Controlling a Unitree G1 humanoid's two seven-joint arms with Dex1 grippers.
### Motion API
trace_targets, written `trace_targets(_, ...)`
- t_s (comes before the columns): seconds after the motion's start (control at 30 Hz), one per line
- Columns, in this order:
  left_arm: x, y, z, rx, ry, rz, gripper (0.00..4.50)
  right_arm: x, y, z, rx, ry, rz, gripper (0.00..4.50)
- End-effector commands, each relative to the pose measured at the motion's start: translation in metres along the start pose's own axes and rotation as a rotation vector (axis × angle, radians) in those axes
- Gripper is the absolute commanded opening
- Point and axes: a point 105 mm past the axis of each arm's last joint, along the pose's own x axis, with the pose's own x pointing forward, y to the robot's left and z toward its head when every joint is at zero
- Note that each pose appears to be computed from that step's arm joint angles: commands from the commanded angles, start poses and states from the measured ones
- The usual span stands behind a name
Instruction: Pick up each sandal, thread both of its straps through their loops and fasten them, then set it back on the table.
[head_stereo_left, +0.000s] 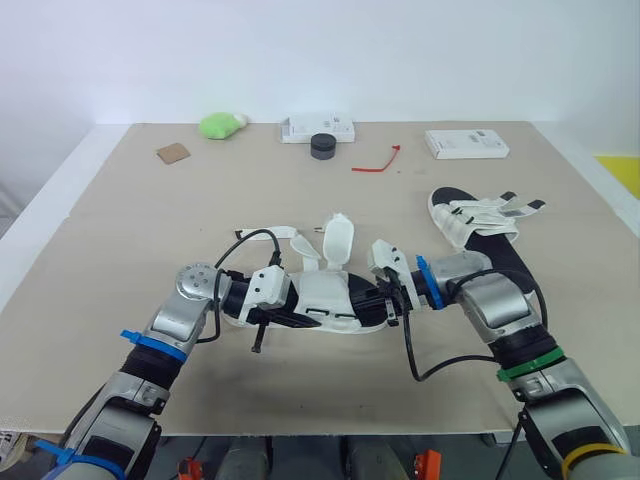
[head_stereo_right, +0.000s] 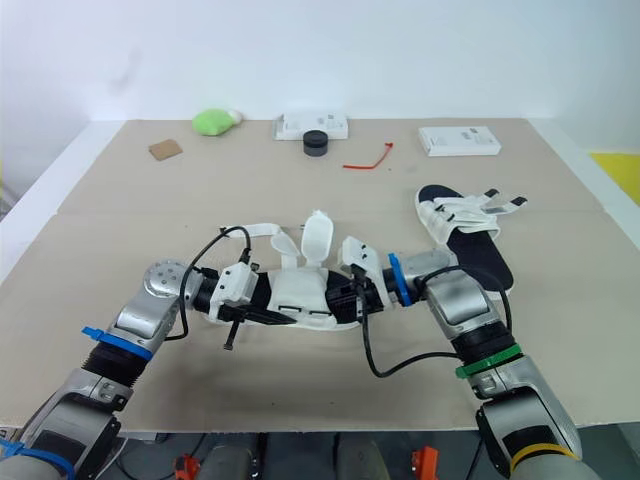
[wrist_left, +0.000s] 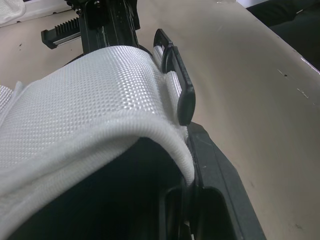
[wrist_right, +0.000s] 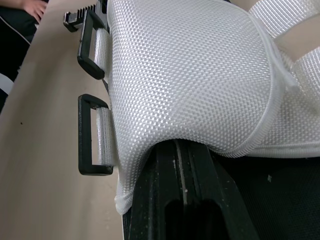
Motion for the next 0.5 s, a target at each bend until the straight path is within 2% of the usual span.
trace_targets(0.03, 0.016, -0.011, 0.002, 0.004, -0.035, -0.066, 0.0, 0.018, 0.006, -0.002, 0.039, -0.015, 0.041, 0.01)
trace_targets(0.13, 0.016, -0.012, 0.002, 0.006, -0.036, -0.065, 0.0, 0.022, 0.007, -0.004, 0.051, -0.008, 0.049, 0.01)
trace_targets(0.37, 0.016, -0.013, 0.003, 0.01, -0.038, -0.056, 0.0, 0.031, 0.009, -0.057, 0.074, 0.205, 0.024, 0.01)
trace_targets(0.5, 0.015, -0.014, 0.003, 0.01, -0.038, -0.054, 0.0, 0.032, 0.01, -0.073, 0.078, 0.29, 0.032, 0.01)
